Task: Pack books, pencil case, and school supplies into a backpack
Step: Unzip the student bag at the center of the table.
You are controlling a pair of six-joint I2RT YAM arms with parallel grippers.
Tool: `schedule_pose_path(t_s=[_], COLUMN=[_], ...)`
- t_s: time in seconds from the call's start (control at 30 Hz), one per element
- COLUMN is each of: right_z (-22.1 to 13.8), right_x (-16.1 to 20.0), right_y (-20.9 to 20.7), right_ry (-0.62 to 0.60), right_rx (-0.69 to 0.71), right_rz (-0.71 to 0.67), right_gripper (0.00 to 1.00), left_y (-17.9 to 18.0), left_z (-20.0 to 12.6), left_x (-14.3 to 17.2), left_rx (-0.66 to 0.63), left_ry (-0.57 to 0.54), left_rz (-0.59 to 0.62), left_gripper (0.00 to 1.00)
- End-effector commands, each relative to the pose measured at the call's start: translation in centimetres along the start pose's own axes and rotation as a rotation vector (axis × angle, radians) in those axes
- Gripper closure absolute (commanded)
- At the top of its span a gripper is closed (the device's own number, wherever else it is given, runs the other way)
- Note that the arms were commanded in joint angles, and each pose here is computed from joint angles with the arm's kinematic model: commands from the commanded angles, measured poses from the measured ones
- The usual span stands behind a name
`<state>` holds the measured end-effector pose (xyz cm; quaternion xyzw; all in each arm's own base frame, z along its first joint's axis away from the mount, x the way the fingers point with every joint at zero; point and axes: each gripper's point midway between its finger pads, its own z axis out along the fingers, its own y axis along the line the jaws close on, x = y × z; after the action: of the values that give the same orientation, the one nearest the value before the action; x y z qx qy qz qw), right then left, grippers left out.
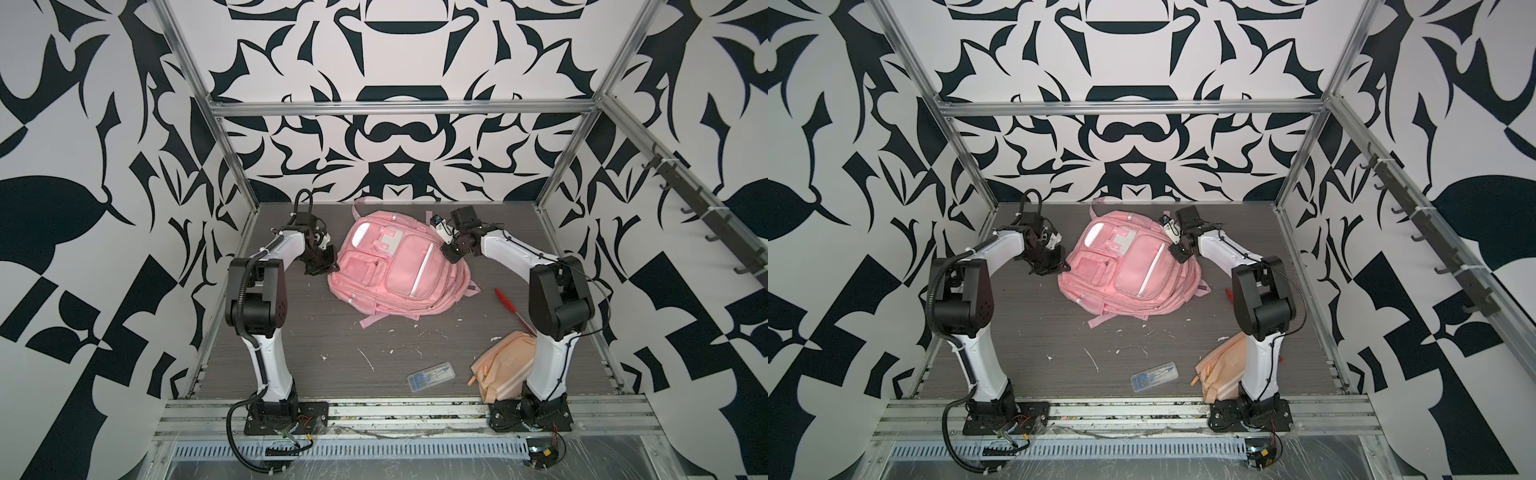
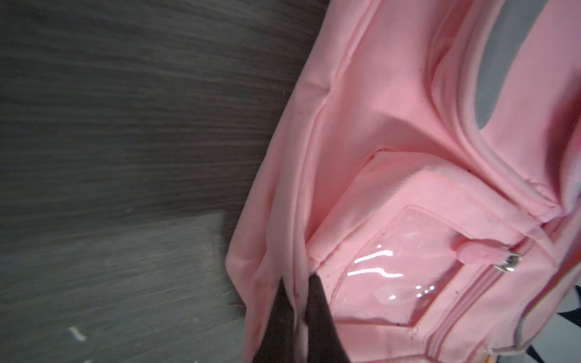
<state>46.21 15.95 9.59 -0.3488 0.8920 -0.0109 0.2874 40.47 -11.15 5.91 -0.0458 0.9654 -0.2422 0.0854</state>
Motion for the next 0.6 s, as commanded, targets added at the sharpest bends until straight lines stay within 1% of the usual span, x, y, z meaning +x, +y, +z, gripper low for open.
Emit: schedule_pose_path(t_s=[0.0,0.03,0.1,0.13,0.2,0.33,0.4,0.5,0.53,0.57], right_z=[-3.3,-3.5,-3.9,-4.4,-5.3,-6.6,-7.1,-7.7,-7.8,-7.8], right_x=[-0.4,0.9,3.1,3.8,5.3,7.5,8.3,8.5,8.4,8.3], right_y=[3.6,3.8,4.3,4.6,5.3,6.5,6.8,7.0,7.0,7.0], right_ry=[-0.088,-0.071,-0.046,-0.046,-0.036,-0.050,-0.058,-0.082,-0.087,-0.093], right_rx=[-0.078,-0.073,-0.072,-0.075,-0.081,-0.098,-0.095,-0.090,-0.089,-0.091], right_rz=[-0.042,-0.035,-0.018,-0.007,0.004,0.016,0.016,0.021,0.022,0.022], right_gripper=[1.00,1.00,1.00,1.00,1.00,1.00,1.00,1.00,1.00,1.00], left_y=[0.3,0.9,1.8,2.2,2.6,2.9,3.7,5.9,6.6,6.7], left_z=[1.7,1.8,1.6,1.5,1.3,1.3,1.0,-0.1,-0.6,-1.0], left_x=[3.9,4.6,5.4,5.6,5.9,6.7,7.0,7.5,7.6,7.7], left_rx=[0.058,0.036,0.038,0.055,0.079,0.103,0.124,0.147,0.144,0.136], left_ry=[0.107,0.121,0.122,0.111,0.093,0.094,0.067,0.015,-0.002,-0.011], left_rz=[-0.198,-0.218,-0.285,-0.334,-0.394,-0.463,-0.528,-0.635,-0.650,-0.638], left_gripper=[1.00,1.00,1.00,1.00,1.00,1.00,1.00,1.00,1.00,1.00])
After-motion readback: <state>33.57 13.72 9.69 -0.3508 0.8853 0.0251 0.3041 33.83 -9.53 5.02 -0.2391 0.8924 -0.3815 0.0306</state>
